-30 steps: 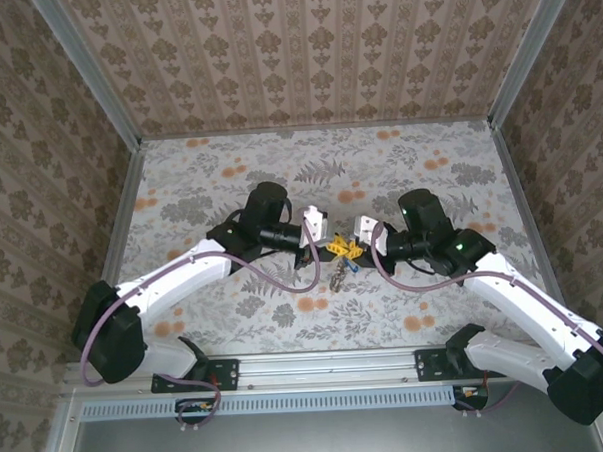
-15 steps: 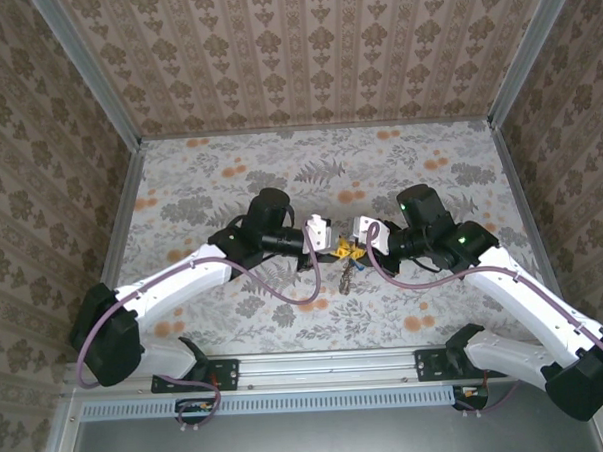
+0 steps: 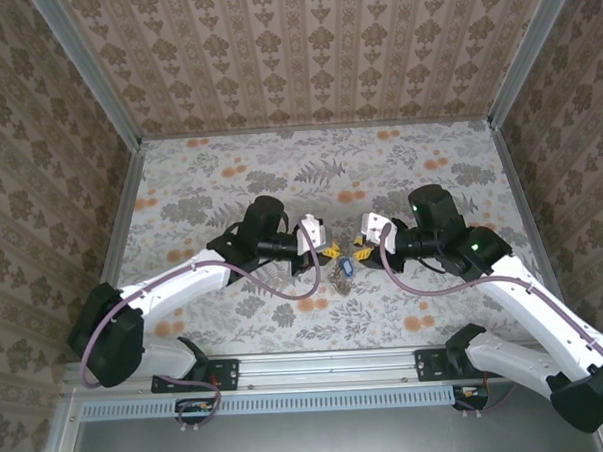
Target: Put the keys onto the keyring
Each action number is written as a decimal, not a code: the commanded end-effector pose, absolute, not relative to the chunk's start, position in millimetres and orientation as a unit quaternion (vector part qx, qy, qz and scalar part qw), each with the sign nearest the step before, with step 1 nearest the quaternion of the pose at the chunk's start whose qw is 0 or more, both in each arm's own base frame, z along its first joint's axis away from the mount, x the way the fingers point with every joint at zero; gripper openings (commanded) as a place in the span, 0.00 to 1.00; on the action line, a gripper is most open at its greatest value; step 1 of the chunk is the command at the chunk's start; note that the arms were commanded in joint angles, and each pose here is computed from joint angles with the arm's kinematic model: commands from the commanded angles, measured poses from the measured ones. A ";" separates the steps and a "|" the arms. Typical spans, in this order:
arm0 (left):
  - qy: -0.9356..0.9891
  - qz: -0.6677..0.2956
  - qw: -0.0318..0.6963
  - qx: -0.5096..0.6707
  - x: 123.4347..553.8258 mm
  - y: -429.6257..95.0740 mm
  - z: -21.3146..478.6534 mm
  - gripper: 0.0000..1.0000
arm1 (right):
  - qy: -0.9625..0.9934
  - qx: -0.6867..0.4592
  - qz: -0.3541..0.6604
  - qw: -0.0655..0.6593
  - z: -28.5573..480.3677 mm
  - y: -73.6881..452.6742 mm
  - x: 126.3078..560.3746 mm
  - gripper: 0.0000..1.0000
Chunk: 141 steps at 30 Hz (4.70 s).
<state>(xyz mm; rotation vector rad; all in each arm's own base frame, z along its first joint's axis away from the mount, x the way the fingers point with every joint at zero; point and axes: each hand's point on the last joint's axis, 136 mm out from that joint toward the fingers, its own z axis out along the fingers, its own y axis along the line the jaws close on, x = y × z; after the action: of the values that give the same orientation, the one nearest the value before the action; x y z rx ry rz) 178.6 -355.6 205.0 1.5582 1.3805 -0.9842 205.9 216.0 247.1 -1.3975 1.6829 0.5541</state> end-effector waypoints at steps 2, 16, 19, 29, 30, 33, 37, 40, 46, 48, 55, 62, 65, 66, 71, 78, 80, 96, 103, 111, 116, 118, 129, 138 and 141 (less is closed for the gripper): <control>0.518 -0.420 0.444 0.598 180.0 -363.0 240.7 0.00 | 0.683 -0.549 0.246 0.415 232.8 216.3 202.3 0.35; 0.470 -0.459 0.454 0.602 166.3 -365.9 262.8 0.00 | 0.680 -0.533 0.266 0.427 227.5 226.2 213.8 0.37; 0.457 -0.468 0.456 0.604 162.7 -366.5 266.5 0.00 | 0.680 -0.534 0.267 0.426 226.2 226.7 214.6 0.31; 0.413 -0.493 0.458 0.614 150.2 -368.1 278.7 0.00 | 0.676 -0.533 0.283 0.423 224.0 231.0 214.5 0.19; 0.410 -0.496 0.458 0.614 149.1 -368.6 279.7 0.00 | 0.676 -0.533 0.285 0.422 223.9 231.5 214.2 0.17; 0.408 -0.500 0.456 0.613 148.0 -369.8 279.5 0.00 | 0.672 -0.536 0.284 0.425 225.6 232.1 214.5 0.12; 0.422 -0.496 0.452 0.610 151.3 -368.3 272.9 0.00 | 0.669 -0.540 0.282 0.425 227.5 231.4 214.0 0.00; 0.447 -0.477 0.453 0.606 159.4 -363.2 263.1 0.00 | 0.675 -0.551 0.263 0.415 225.2 226.3 213.3 0.00; 0.513 -0.417 0.421 0.621 172.2 -352.2 222.7 0.05 | 0.684 -0.563 0.230 0.402 231.3 215.4 210.1 0.00; 0.534 -0.404 0.413 0.617 177.3 -350.1 213.0 0.04 | 0.688 -0.569 0.219 0.393 231.4 211.5 208.7 0.00; 0.574 -0.375 0.411 0.601 190.6 -345.8 197.6 0.00 | 0.689 -0.574 0.214 0.387 235.5 208.3 204.0 0.00; 0.583 -0.374 0.405 0.596 191.5 -344.5 196.4 0.09 | 0.686 -0.572 0.228 0.388 237.0 212.5 202.6 0.00; 0.559 -0.395 0.412 0.602 183.3 -346.3 213.6 0.13 | 0.688 -0.572 0.230 0.382 232.9 213.8 203.0 0.00; 0.547 -0.404 0.414 0.605 179.3 -347.2 221.4 0.14 | 0.687 -0.572 0.232 0.383 232.3 214.9 203.2 0.00; 0.513 -0.427 0.419 0.615 168.8 -350.5 247.5 0.26 | 0.683 -0.566 0.250 0.388 231.5 221.9 204.7 0.00; 0.472 -0.455 0.392 0.645 150.1 -357.1 251.9 0.34 | 0.680 -0.567 0.255 0.389 230.5 225.7 205.7 0.00; 0.475 -0.455 0.381 0.650 148.8 -359.8 248.0 0.34 | 0.680 -0.567 0.255 0.389 230.9 225.6 205.7 0.00; 0.505 -0.430 0.387 0.641 168.0 -370.9 242.2 0.05 | 0.673 -0.566 0.270 0.393 234.0 231.0 202.9 0.00; 0.483 -0.456 0.381 0.644 158.5 -367.0 248.7 0.00 | 0.690 -0.556 0.247 0.392 223.6 224.5 208.6 0.15; 0.455 -0.475 0.397 0.640 154.3 -363.9 259.9 0.00 | 0.697 -0.548 0.247 0.391 219.7 221.2 207.5 0.24; 0.441 -0.480 0.409 0.639 152.5 -364.0 265.2 0.00 | 0.694 -0.544 0.252 0.399 219.3 224.0 210.1 0.25; 0.431 -0.486 0.413 0.638 149.7 -364.8 269.0 0.00 | 0.689 -0.542 0.260 0.404 220.9 227.2 211.2 0.22; 0.428 -0.491 0.428 0.626 147.0 -366.8 271.1 0.00 | 0.677 -0.544 0.280 0.410 222.0 236.7 215.1 0.01; 0.485 -0.432 0.395 0.650 153.6 -355.1 244.0 0.31 | 0.676 -0.568 0.252 0.395 222.7 230.6 210.0 0.00; 0.483 -0.435 0.388 0.654 152.7 -357.5 246.0 0.32 | 0.682 -0.573 0.249 0.380 218.5 229.5 206.0 0.00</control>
<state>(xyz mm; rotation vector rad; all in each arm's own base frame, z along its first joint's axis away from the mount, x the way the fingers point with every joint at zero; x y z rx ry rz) 156.2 -357.2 236.7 1.6242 1.2610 -1.1204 207.0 228.4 207.5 -1.4322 1.7704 0.6602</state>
